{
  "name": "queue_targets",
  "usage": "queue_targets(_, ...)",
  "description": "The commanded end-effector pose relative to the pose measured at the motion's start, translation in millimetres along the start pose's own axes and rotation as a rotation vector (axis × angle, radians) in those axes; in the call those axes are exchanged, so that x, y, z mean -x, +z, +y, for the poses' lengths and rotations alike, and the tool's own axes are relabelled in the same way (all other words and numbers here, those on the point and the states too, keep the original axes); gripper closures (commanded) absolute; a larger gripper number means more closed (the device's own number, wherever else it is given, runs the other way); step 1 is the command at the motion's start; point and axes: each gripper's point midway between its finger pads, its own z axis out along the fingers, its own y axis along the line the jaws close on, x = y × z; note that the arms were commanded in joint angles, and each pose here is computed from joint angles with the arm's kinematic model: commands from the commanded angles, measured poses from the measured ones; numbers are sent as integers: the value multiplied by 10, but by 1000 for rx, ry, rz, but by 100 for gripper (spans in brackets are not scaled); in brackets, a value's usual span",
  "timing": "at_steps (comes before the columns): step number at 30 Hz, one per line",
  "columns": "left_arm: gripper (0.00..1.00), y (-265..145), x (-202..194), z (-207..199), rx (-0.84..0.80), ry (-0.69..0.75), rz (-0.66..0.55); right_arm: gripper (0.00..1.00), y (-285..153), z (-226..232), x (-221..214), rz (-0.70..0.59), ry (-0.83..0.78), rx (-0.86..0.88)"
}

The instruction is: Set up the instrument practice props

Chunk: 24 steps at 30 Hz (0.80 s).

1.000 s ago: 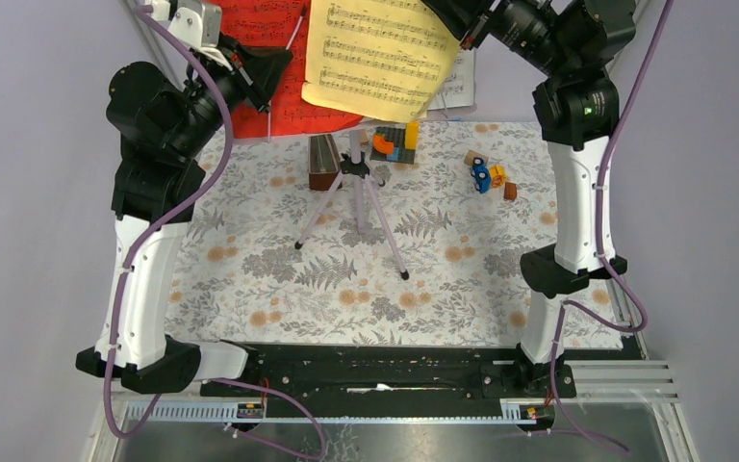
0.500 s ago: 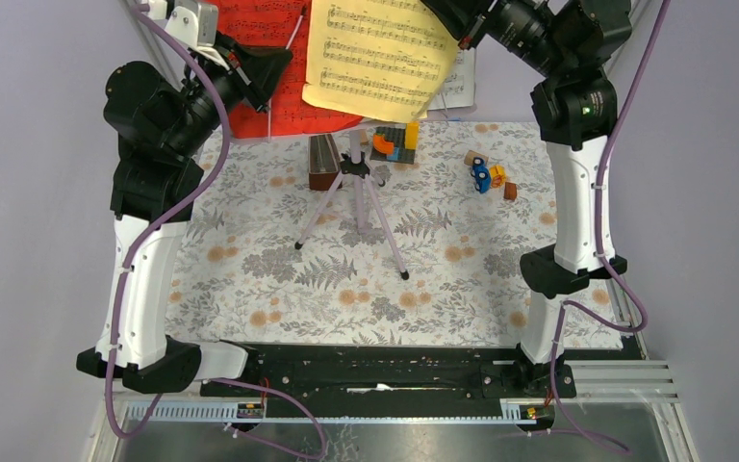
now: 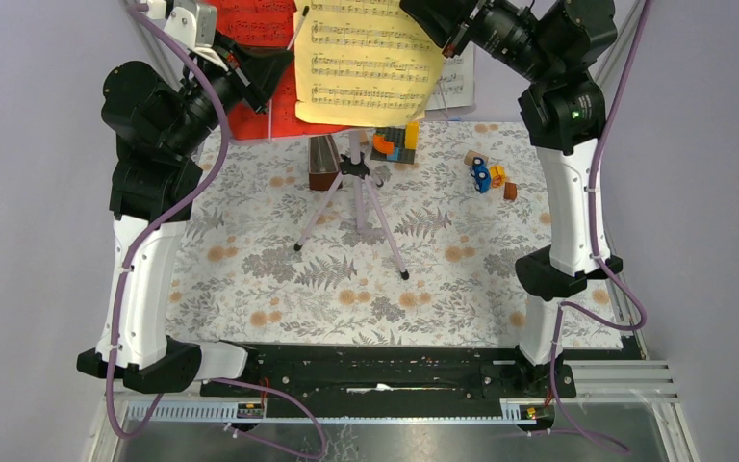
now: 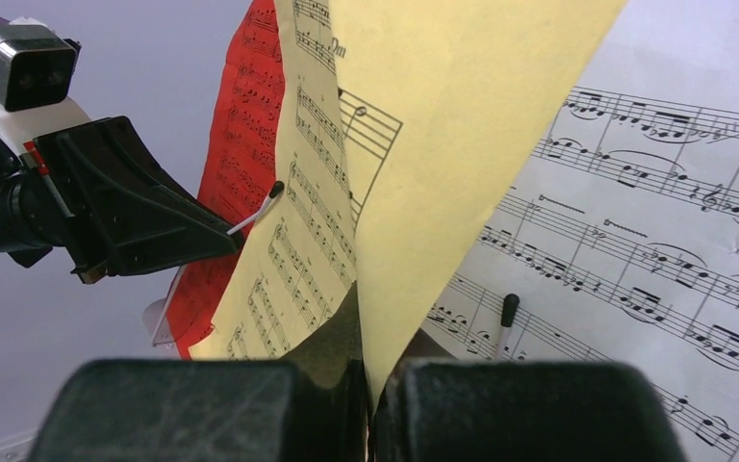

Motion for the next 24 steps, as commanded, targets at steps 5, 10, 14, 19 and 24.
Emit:
queue_targets(5,100,-144,453,-261,-89,51,-134,100,40,234,228,-74,-55,44)
queue_targets(10,100,-143,405,-255,-92,49,-123,100,130,389,232,-96,-72,88)
queue_targets(14,100,-154,379,-247,-95,53,-117,100,232,472,124,-86,-89,104)
queue_targets(19,100,-195,412,-262,-99,68,-124,100,307,435,32,-77,-87,86)
queue_targets(24,100,-244,495,-313,-116,87,-139,100,289,327,73,-83,-123,19)
